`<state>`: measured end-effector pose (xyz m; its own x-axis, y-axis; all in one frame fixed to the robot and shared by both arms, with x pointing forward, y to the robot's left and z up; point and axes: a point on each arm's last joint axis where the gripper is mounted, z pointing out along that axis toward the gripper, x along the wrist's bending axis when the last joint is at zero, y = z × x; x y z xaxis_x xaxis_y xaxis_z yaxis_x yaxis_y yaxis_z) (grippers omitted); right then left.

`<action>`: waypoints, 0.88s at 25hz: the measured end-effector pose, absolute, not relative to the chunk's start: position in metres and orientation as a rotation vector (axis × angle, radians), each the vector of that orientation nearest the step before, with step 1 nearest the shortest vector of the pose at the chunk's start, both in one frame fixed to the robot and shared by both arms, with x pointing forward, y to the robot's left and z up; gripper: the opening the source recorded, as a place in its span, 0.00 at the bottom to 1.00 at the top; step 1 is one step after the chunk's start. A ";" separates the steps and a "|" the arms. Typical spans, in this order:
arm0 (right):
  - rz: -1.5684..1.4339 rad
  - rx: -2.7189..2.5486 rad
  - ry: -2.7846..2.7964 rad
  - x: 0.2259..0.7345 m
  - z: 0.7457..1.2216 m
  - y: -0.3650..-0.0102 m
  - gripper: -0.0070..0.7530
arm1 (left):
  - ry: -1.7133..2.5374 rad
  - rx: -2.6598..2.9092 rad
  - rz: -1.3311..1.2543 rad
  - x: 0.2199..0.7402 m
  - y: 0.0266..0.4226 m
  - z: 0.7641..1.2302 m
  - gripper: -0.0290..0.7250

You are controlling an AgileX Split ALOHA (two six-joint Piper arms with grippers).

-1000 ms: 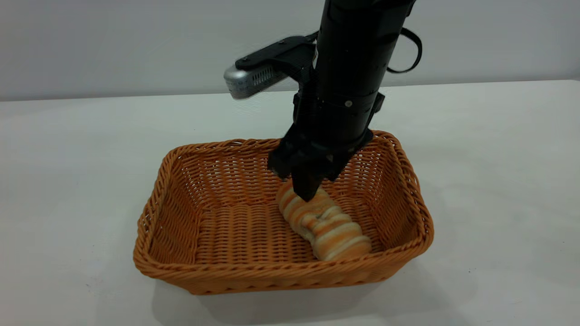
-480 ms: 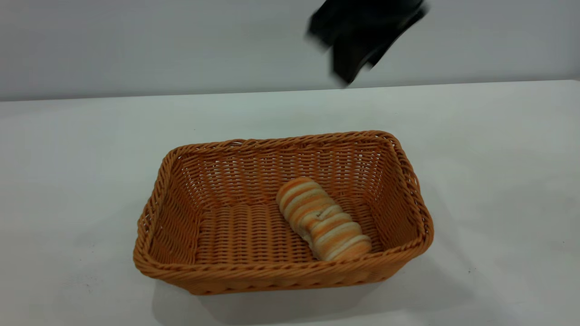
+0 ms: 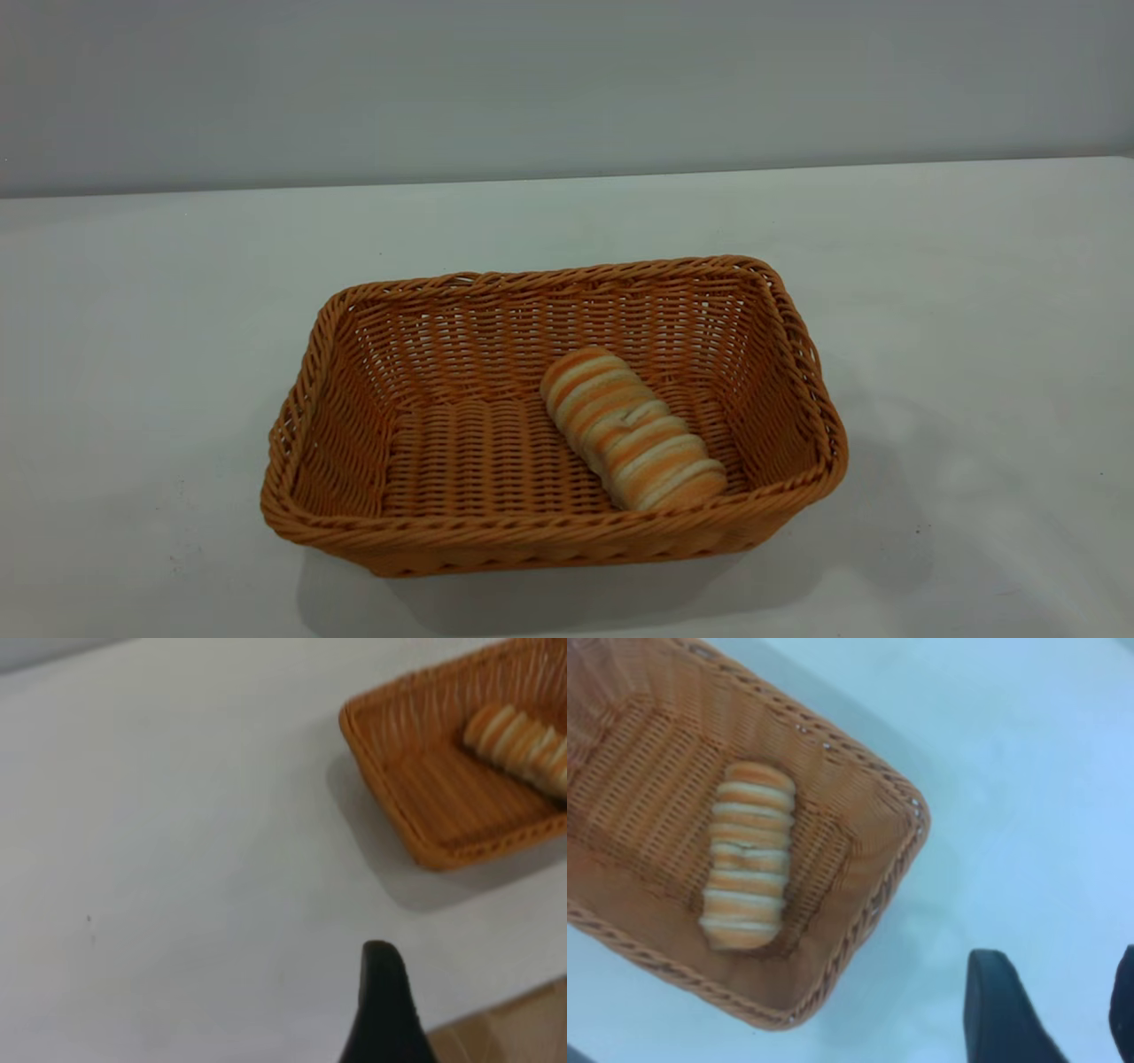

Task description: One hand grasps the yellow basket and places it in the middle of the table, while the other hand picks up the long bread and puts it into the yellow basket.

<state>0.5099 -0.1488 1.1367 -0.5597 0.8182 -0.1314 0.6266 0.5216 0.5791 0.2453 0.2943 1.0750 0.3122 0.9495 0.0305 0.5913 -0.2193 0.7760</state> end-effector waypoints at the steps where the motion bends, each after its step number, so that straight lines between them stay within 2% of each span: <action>1: 0.689 1.187 2.366 0.503 1.145 -0.153 0.46 | 1.369 1.922 0.677 0.243 0.295 1.074 0.79; 14: 0.875 1.144 2.216 0.391 1.227 -0.217 0.46 | 1.372 1.930 0.672 0.223 0.299 1.039 0.79; 19: 0.935 1.127 2.163 0.346 1.232 -0.243 0.46 | 1.360 1.913 0.689 0.220 0.300 1.034 0.79; 22: 0.947 1.140 2.153 0.322 1.217 -0.257 0.46 | 1.360 1.912 0.692 0.220 0.300 1.033 0.79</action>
<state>0.3218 -0.2571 1.2169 -0.5097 0.8519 -0.1204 0.4871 0.4011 0.7758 0.2203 0.2999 1.0334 0.3121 0.9494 0.0350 0.5868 -0.2217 0.7788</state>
